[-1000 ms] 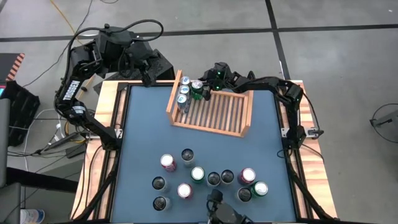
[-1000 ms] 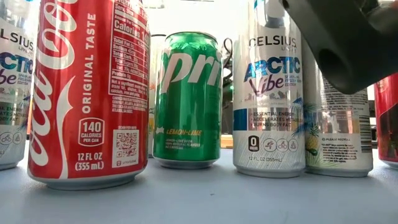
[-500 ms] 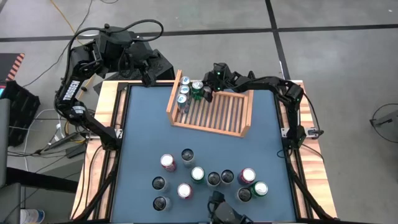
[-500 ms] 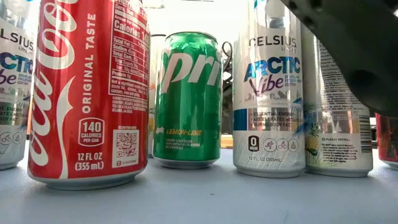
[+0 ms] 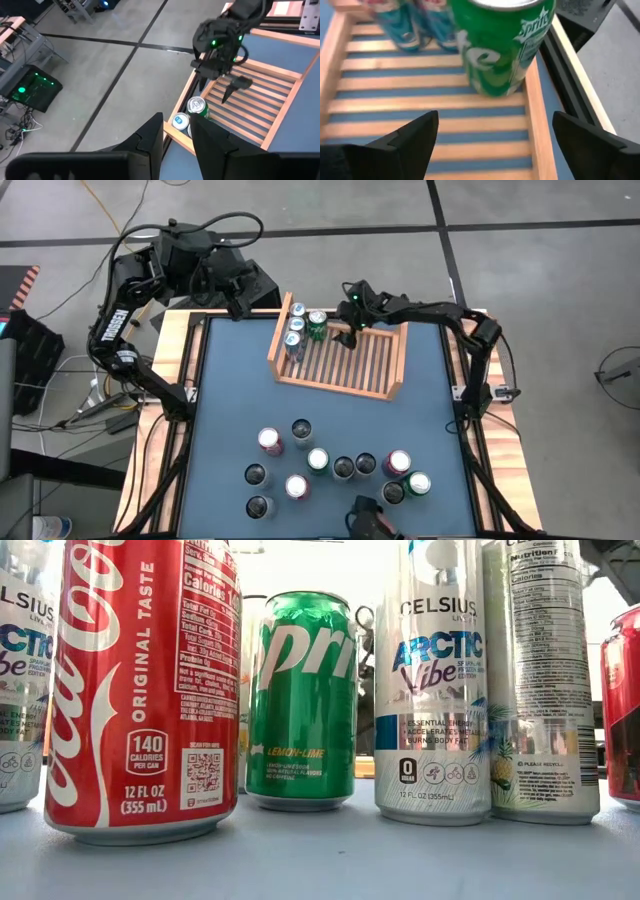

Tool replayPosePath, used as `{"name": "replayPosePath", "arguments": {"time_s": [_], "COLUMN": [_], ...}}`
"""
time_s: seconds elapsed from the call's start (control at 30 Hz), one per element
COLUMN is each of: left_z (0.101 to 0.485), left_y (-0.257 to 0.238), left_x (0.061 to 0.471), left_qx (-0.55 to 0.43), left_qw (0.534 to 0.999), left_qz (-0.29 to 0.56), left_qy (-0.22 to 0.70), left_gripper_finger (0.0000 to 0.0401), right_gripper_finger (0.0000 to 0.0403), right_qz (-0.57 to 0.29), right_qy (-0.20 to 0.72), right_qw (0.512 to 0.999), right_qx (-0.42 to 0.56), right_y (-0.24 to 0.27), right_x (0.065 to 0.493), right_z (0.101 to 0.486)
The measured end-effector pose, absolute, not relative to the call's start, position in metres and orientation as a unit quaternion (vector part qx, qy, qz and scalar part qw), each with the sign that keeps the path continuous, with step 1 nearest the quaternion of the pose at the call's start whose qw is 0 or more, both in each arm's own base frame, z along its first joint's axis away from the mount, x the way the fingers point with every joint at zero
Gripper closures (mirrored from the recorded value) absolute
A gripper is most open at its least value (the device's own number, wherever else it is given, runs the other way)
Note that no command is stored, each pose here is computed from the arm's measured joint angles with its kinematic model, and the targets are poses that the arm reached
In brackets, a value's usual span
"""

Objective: Place canned beverage on shelf
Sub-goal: Put the green soda can on the shelf

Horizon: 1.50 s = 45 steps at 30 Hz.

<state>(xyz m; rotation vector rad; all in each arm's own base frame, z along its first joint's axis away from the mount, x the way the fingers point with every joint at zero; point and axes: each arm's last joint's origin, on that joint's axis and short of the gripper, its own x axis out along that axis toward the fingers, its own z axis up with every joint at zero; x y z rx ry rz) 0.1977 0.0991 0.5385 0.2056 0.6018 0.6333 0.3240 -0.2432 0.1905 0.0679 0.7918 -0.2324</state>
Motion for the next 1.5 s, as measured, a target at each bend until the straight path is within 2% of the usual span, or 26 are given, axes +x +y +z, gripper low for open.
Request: {"name": "replayPosePath", "arguments": {"time_s": [0.17,0.33,0.43,0.67,0.8,1.0,1.17,1.33,1.5], "left_z": [0.531,0.522,0.509,0.468,0.465,0.472,0.468,0.458,0.452], "left_y": [0.1,0.094,0.093,0.075,0.062,0.046,0.035,0.019,-0.02], "left_x": [0.202,0.211,0.219,0.239,0.251,0.262,0.276,0.292,0.31], "left_qx": [0.094,0.087,0.07,0.016,0.065,0.13,0.164,0.151,0.141], "left_qw": [0.901,0.938,0.942,0.914,0.916,0.924,0.919,0.917,0.923], "left_qz": [0.284,0.132,0.046,-0.141,-0.192,-0.198,-0.154,-0.102,-0.067], "left_qy": [0.313,0.31,0.326,0.38,0.346,0.301,0.323,0.356,0.352], "left_gripper_finger": [0.0312,0.0312,0.0304,0.0239,0.0192,0.015,0.0149,0.0154,0.0154], "right_gripper_finger": [0.0032,0.0036,0.0037,0.0037,0.0037,0.0037,0.0037,0.0037,0.0037], "right_qz": [-0.099,-0.093,-0.088,-0.066,-0.098,-0.155,-0.173,-0.199,-0.21], "right_qy": [0.397,0.385,0.367,0.307,0.315,0.359,0.406,0.437,0.48], "right_qw": [0.912,0.917,0.924,0.939,0.933,0.91,0.883,0.853,0.836], "right_qx": [0.029,0.041,0.06,0.14,0.143,0.138,0.161,0.203,0.165], "right_y": [-0.22,-0.179,-0.146,-0.075,-0.045,-0.022,-0.012,-0.007,-0.002], "right_x": [0.31,0.284,0.266,0.227,0.214,0.205,0.202,0.2,0.197], "right_z": [0.229,0.287,0.32,0.372,0.38,0.374,0.364,0.357,0.35]}}
